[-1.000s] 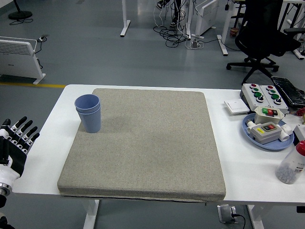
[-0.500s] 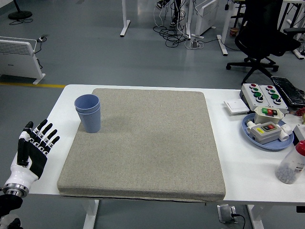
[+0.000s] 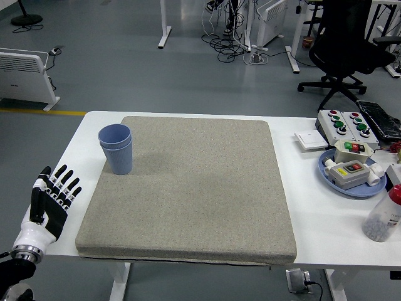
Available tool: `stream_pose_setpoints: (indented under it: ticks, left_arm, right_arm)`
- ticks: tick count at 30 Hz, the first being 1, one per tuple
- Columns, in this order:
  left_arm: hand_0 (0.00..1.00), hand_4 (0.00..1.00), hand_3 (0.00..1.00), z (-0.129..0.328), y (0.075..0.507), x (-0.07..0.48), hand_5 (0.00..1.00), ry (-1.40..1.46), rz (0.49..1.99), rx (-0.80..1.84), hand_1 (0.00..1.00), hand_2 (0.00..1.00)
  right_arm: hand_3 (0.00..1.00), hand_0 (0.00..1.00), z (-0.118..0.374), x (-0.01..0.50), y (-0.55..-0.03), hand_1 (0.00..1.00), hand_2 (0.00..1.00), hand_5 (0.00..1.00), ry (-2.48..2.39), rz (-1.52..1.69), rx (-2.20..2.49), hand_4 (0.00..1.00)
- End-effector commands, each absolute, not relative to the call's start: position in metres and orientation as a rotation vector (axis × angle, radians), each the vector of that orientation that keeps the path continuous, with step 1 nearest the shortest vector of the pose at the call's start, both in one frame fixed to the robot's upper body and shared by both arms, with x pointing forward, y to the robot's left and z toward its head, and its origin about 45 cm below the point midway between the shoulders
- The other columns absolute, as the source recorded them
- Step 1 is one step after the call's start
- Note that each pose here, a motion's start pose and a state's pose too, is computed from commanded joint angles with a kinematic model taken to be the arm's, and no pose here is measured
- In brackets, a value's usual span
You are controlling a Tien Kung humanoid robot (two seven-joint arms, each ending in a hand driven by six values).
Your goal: Push cup pick cup insert cup
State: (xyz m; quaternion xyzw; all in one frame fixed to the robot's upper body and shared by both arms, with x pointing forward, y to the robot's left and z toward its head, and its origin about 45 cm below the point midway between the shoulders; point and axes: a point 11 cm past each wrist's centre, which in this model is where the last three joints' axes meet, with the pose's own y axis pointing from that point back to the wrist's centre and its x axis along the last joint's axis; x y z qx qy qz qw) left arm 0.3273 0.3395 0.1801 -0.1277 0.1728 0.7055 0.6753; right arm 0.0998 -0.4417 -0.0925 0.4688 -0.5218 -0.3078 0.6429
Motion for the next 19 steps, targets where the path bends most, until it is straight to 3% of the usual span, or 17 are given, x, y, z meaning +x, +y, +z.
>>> stream_pose_setpoints:
  ticks: [19]
  left_arm:
    - [0.965,0.662,0.975,0.1753,0.3437,0.3250,0.998,0.399,1.610,-0.295,0.954,0.997]
  right_arm:
    - [0.584,0.729,-0.0935,0.0918,-0.4435,0.667,0.690,0.383,-1.164,-0.694,1.057,0.154]
